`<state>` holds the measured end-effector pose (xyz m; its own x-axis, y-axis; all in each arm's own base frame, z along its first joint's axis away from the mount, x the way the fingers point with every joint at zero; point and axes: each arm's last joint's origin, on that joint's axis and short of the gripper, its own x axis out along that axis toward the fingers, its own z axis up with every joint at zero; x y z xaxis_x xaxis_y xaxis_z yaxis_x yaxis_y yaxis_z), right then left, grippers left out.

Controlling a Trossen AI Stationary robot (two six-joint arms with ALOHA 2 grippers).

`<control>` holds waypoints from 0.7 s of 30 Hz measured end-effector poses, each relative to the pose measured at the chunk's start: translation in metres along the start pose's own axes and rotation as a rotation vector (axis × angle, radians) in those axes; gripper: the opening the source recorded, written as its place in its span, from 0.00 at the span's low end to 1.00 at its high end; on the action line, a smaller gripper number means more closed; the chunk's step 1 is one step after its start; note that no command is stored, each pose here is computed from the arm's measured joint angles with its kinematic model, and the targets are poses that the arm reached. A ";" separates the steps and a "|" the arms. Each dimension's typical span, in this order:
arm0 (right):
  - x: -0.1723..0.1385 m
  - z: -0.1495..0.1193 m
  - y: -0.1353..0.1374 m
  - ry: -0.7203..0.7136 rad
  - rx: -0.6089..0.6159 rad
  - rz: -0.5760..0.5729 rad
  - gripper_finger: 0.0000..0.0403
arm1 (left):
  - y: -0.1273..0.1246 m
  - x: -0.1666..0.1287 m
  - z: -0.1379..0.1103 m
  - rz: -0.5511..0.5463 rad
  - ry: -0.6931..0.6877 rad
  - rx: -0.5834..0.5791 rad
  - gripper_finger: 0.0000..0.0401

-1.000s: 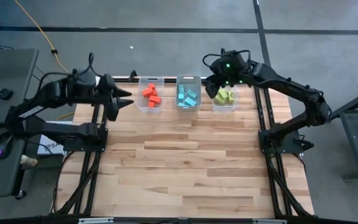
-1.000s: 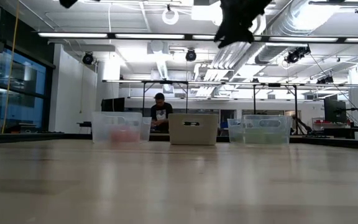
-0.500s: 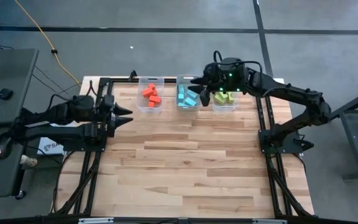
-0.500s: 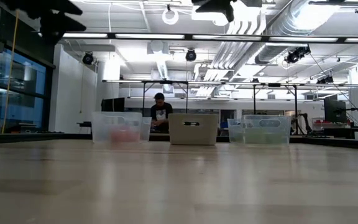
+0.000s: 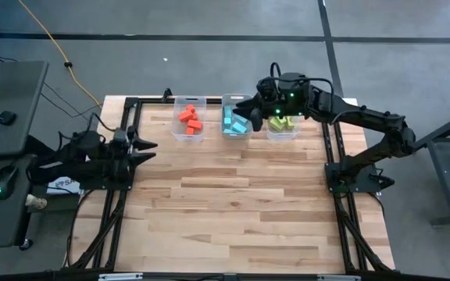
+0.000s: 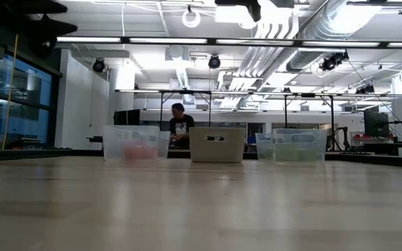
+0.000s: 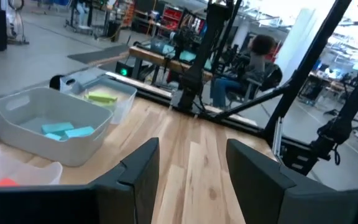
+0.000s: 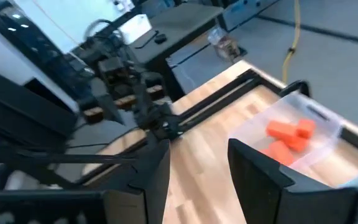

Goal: Sort & place blocks by color
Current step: Return to Home Position

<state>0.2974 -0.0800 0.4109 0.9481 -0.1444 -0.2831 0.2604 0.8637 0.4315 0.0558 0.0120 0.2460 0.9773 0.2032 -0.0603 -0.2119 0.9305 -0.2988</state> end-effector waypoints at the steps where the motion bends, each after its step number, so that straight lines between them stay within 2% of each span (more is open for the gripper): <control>1: 0.000 0.000 0.001 0.005 0.014 0.019 0.37 | 0.000 0.001 -0.001 0.000 0.003 0.000 0.40; 7: 0.001 -0.001 0.015 -0.018 0.014 0.102 0.37 | 0.002 0.007 -0.008 0.000 0.011 0.026 0.40; 9: 0.001 -0.001 0.019 -0.025 0.007 0.119 0.37 | 0.003 0.010 -0.009 -0.014 -0.035 0.034 0.40; 17: 0.002 -0.007 0.028 0.004 -0.055 0.140 0.37 | 0.014 0.030 -0.044 0.000 0.001 0.029 0.40; 21: -0.008 -0.004 0.028 -0.002 -0.083 0.140 0.37 | 0.019 0.038 -0.057 0.016 -0.028 0.009 0.40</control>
<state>0.2959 -0.0523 0.4216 0.9744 -0.0209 -0.2238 0.1100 0.9126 0.3938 0.0888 0.0198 0.1834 0.9732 0.2267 -0.0384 -0.2280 0.9297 -0.2891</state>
